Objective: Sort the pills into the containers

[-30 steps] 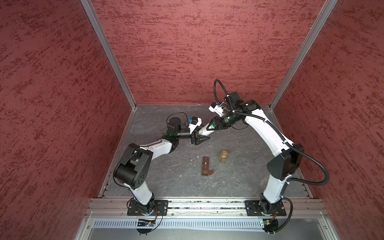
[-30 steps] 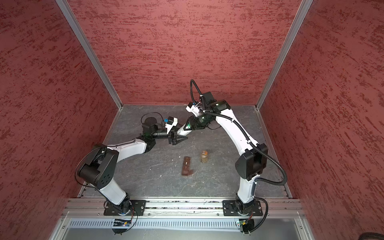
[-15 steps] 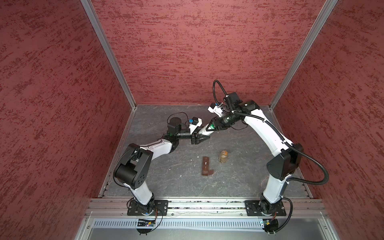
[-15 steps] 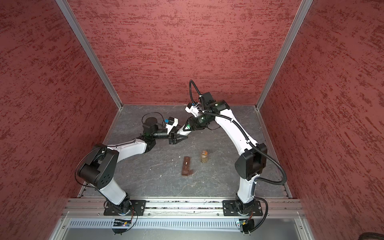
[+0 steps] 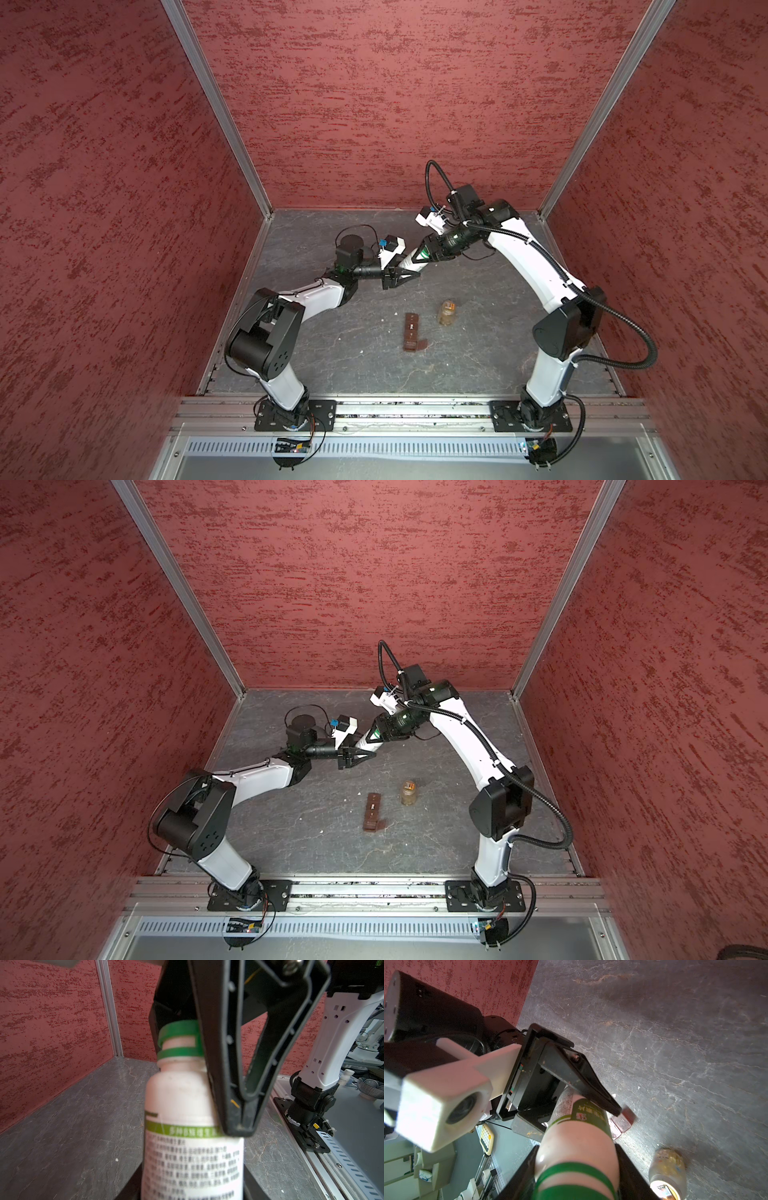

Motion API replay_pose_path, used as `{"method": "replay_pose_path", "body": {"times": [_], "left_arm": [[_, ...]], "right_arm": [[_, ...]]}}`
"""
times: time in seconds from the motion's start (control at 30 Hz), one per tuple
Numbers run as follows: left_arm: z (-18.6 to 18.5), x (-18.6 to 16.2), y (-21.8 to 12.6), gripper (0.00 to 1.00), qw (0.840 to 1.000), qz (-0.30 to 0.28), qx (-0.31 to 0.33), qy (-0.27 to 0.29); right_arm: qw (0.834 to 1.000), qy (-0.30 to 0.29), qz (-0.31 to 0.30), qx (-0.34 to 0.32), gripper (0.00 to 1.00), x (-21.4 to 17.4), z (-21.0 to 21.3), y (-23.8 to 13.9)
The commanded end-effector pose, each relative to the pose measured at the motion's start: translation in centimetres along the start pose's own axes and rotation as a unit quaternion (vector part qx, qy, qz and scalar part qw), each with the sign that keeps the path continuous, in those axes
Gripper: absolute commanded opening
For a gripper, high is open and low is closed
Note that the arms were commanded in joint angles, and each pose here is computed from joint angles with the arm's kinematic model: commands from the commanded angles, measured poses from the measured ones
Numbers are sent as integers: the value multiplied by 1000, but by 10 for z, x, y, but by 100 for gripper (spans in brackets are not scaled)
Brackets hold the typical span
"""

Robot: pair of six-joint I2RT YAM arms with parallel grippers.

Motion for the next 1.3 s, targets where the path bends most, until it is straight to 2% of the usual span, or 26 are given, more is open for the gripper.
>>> {"method": "replay_pose_path", "body": {"times": [0.0, 0.07, 0.17, 0.33, 0.47, 0.57, 0.73, 0.97, 1.27], "left_arm": [[-4, 2, 1, 23, 999, -3, 25, 24], [1, -1, 2, 18, 998, -4, 54, 35], [9, -3, 1, 15, 992, -13, 106, 64], [21, -7, -1, 7, 981, -27, 165, 101], [26, -10, -3, 1, 975, -41, 187, 115], [27, -12, -2, 0, 974, -44, 186, 119], [25, -17, 2, 0, 981, -38, 157, 110], [20, -22, 7, 0, 988, -21, 120, 91], [20, -22, 8, 0, 990, -18, 114, 81]], "right_arm": [[999, 1, -21, -36, 51, 10, -1, -6], [998, 14, -35, -56, 59, 12, -3, -10], [994, 39, -68, -74, 65, 15, -3, -21], [987, 94, -116, -63, 68, 13, -1, -37], [979, 156, -124, -51, 68, 2, -12, -35], [972, 188, -135, -30, 66, -4, -20, -31], [966, 207, -156, 0, 63, -2, -33, -29], [962, 201, -174, 57, 58, 5, -38, -25], [958, 209, -169, 100, 51, -2, -39, -16]]}}
Point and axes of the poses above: each gripper's point midway between its finger pads, its own y axis out along the fingers, its own z axis along the line the jaws close on, x = y × z, the point moved 6 cm from there along -y, back along the fingers, and after that the axes turned 12 degrees about -y, right-handed, at the moved point
